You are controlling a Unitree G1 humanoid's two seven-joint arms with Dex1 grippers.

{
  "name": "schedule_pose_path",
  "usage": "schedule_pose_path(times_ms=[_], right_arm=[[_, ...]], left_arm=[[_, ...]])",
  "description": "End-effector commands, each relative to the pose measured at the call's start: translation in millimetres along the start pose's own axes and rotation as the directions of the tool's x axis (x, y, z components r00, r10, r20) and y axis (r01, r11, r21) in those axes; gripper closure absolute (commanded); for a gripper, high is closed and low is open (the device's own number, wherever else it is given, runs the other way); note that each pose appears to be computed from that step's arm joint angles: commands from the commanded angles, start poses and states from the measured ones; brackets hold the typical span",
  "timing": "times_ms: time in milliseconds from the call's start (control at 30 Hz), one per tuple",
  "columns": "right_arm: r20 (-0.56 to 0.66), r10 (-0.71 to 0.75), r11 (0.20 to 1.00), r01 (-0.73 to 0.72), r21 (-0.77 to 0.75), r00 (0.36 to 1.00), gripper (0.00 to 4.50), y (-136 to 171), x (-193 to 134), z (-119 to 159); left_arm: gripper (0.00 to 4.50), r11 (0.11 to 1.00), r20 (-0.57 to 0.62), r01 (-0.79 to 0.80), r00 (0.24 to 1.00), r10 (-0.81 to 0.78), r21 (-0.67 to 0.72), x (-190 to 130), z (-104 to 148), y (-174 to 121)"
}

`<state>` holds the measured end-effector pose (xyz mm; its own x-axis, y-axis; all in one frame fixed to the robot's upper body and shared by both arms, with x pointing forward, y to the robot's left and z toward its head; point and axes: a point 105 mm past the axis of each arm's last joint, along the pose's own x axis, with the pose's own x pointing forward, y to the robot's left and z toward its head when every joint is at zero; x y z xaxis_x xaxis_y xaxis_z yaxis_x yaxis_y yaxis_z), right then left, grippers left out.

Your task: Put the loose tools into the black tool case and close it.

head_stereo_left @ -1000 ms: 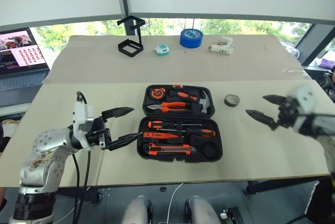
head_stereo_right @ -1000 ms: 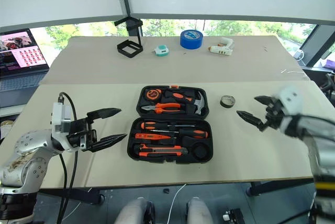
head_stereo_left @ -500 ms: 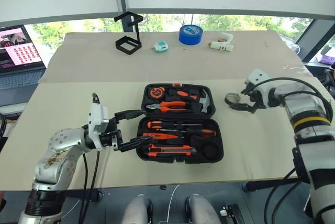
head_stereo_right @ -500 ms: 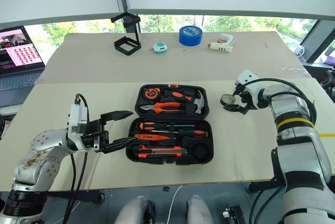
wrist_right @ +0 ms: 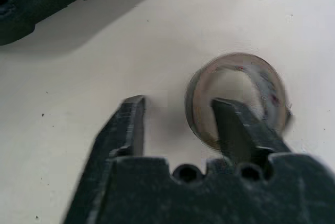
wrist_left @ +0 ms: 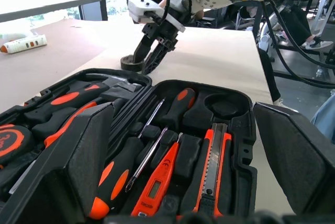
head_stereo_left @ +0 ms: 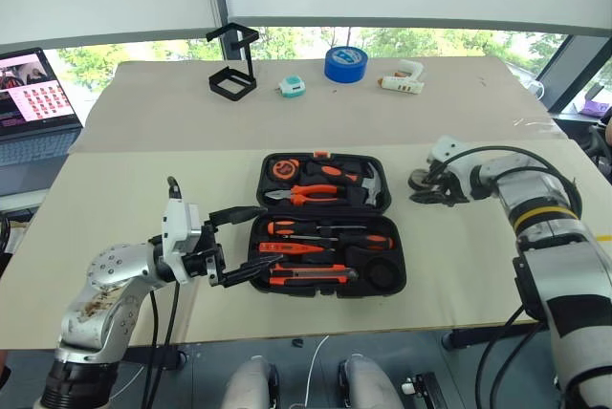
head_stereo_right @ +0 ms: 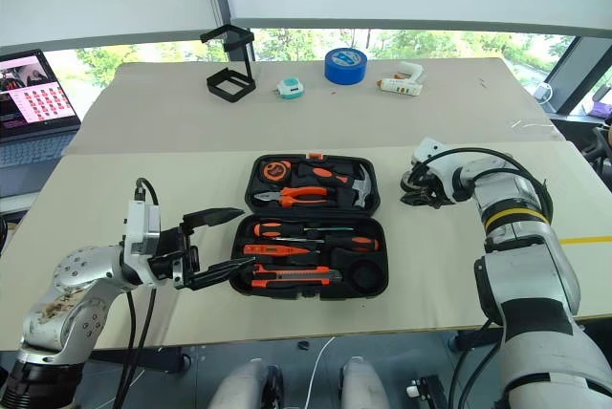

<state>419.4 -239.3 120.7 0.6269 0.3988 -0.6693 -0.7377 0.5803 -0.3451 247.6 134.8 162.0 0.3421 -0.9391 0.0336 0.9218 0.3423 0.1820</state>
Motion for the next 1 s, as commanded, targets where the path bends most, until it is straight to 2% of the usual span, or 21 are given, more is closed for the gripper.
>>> schedule_pose_path(times_ms=[33,67,133,233,300,433,500,533,633,833,1000], right_arm=[[0.025,-0.022,1.000,0.022,-0.017,0.999,3.59,-5,-3,9],[0.059,0.001,1.000,0.001,-0.026,0.998,3.97,-4,-5,14],[0.133,0.060,0.997,-0.052,-0.061,0.989,4.44,0,-10,27],[0.221,0.187,0.979,-0.163,-0.120,0.957,4.44,10,-22,48],[0.272,0.314,0.948,-0.283,-0.147,0.910,4.44,25,-33,65],[0.293,0.592,0.805,-0.537,-0.253,0.750,4.44,94,-63,91],[0.234,0.699,0.714,-0.636,-0.294,0.676,4.44,139,-76,87],[0.213,0.720,0.691,-0.657,-0.301,0.660,4.44,152,-79,83],[0.184,0.706,0.701,-0.637,-0.322,0.684,4.44,172,-76,71],[0.126,0.657,0.745,-0.614,-0.261,0.743,4.44,179,-65,42],[0.051,0.605,0.776,-0.575,-0.258,0.794,4.44,167,-59,24]], left_arm=[[0.00,0.999,0.012,0.018,1.000,-0.018,0.032,3,9,-2],[0.00,0.999,0.011,0.024,1.000,-0.024,0.035,4,9,-3],[0.00,0.999,0.011,0.035,0.999,-0.036,0.038,4,10,-4],[0.00,0.996,0.009,0.065,0.998,-0.066,0.053,2,11,-9],[0.00,0.993,-0.008,0.103,0.995,-0.102,0.061,-1,9,-15],[0.00,0.982,-0.059,0.175,0.984,-0.171,0.072,-11,4,-29],[0.00,0.982,-0.071,0.182,0.982,-0.178,0.059,-17,1,-32],[0.00,0.982,-0.075,0.183,0.981,-0.178,0.056,-19,0,-33],[0.00,0.982,-0.084,0.178,0.981,-0.173,0.059,-20,-1,-34],[0.00,0.985,-0.081,0.164,0.984,-0.159,0.055,-19,0,-38],[0.00,0.988,-0.077,0.145,0.987,-0.140,0.055,-12,0,-38]])
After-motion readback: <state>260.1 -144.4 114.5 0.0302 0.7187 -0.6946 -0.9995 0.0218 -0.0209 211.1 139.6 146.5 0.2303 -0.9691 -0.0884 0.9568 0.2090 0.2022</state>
